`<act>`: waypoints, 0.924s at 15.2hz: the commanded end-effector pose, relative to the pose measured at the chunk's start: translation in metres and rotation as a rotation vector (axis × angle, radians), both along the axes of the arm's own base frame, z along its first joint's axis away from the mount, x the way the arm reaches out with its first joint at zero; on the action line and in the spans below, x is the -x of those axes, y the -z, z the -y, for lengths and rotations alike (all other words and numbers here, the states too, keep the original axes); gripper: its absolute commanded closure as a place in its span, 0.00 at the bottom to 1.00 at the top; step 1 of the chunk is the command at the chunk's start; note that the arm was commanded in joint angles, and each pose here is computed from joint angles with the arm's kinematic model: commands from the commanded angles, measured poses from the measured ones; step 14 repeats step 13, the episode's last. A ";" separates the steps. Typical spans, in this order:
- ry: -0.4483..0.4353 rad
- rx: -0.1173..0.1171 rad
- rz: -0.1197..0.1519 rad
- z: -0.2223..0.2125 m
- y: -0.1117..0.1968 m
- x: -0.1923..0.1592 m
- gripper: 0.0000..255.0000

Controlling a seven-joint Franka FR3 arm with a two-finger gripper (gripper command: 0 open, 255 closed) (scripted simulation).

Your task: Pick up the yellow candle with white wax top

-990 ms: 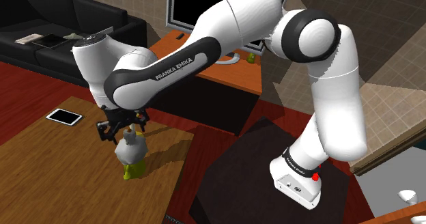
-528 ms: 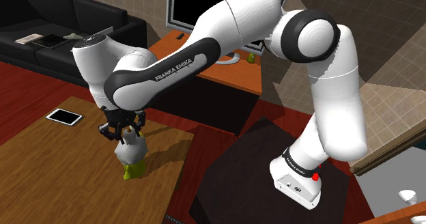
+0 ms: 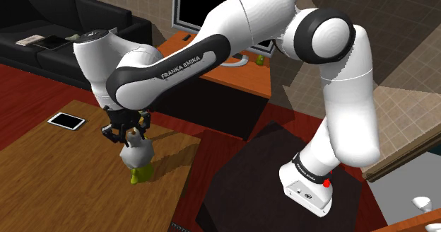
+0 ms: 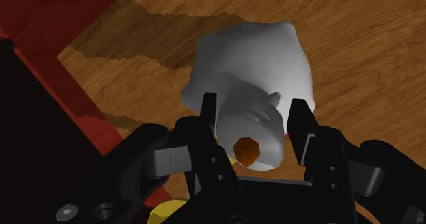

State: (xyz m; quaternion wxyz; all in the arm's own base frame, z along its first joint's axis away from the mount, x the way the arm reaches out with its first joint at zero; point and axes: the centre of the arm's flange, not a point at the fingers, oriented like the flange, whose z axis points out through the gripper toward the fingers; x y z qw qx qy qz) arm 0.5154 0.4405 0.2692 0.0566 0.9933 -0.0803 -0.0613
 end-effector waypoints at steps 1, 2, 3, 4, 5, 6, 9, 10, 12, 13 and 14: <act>0.000 -0.001 0.001 0.000 -0.012 0.000 1.00; 0.000 -0.001 0.001 0.000 -0.018 0.000 1.00; 0.000 -0.001 0.001 0.000 -0.023 0.000 1.00; 0.000 -0.001 0.001 0.000 -0.028 0.000 1.00; 0.000 -0.001 0.001 0.000 -0.033 0.000 1.00; 0.000 -0.001 0.001 0.000 -0.039 0.000 1.00; 0.000 -0.001 0.001 0.000 -0.055 0.000 1.00; 0.000 -0.001 0.001 0.000 -0.060 0.000 1.00; 0.000 -0.001 0.001 0.000 -0.066 0.000 1.00; 0.000 -0.001 0.001 0.000 -0.066 0.000 1.00; 0.000 -0.001 0.001 0.000 -0.066 0.000 1.00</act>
